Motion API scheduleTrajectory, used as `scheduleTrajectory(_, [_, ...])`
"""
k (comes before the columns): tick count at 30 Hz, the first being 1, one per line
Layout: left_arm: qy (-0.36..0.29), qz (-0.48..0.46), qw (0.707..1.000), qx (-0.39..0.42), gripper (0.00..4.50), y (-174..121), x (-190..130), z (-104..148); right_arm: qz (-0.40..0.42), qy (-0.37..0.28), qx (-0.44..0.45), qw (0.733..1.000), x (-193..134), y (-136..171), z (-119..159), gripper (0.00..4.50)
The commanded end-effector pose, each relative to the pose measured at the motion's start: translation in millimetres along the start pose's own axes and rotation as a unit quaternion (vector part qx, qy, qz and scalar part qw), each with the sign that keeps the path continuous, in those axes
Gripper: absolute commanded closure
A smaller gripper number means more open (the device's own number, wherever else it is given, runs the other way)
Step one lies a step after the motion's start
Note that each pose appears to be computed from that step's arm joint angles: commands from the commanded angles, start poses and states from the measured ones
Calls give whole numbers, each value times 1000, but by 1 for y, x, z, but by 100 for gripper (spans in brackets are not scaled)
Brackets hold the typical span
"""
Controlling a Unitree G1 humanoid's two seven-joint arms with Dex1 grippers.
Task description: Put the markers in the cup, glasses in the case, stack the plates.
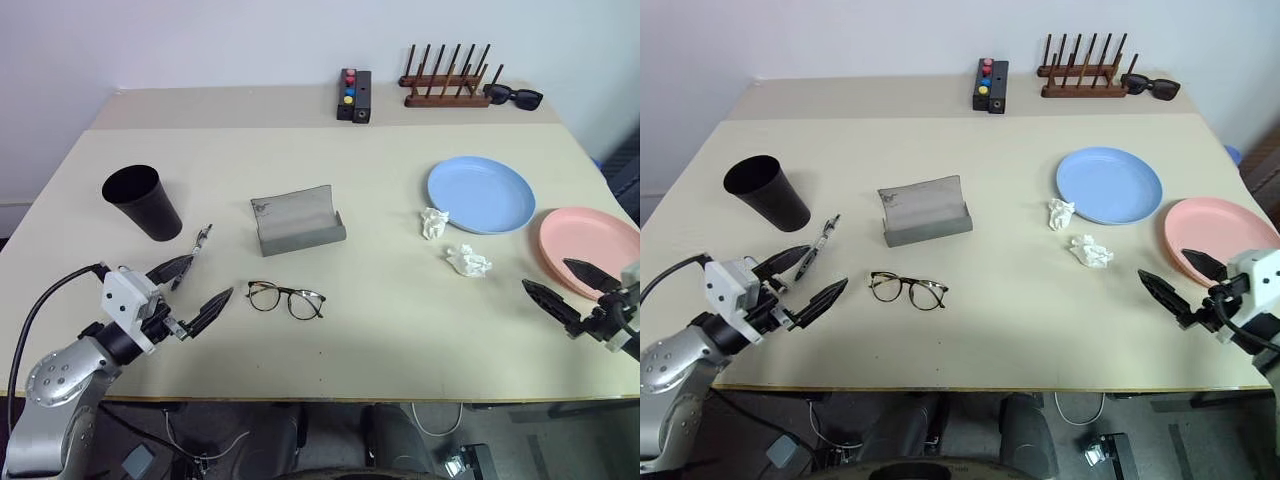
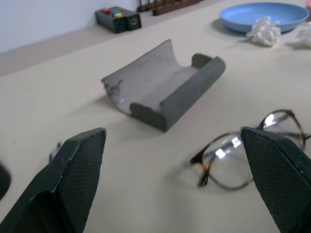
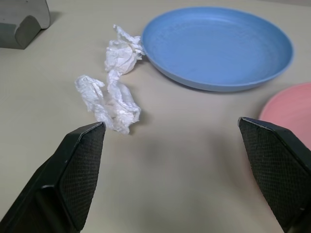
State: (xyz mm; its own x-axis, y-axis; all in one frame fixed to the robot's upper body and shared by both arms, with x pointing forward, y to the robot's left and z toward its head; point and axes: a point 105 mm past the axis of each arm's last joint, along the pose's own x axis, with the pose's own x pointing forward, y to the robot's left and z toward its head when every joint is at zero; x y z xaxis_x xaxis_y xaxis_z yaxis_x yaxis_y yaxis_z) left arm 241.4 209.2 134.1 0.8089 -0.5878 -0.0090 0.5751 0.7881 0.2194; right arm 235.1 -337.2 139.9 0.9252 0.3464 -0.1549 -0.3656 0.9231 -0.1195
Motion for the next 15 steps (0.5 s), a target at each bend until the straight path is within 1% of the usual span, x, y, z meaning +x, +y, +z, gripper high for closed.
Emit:
scheduleTrajectory(1, [-4, -1, 1000, 16, 0, 2, -1, 8, 3, -15, -17, 1000, -12, -8, 13, 3])
scheduleTrajectory(6, [-3, 3, 1000, 15, 0, 4, -1, 8, 43, -31, -8, 999, -2, 6, 21, 3])
scheduleTrajectory(12, [-11, 9, 1000, 13, 0, 1, 6, 17, 107, -47, 6, 993, 25, 40, 28, 3])
scheduleTrajectory(15, [-12, 11, 1000, 10, 0, -3, 8, 21, 115, -40, 8, 993, 31, 42, 24, 3])
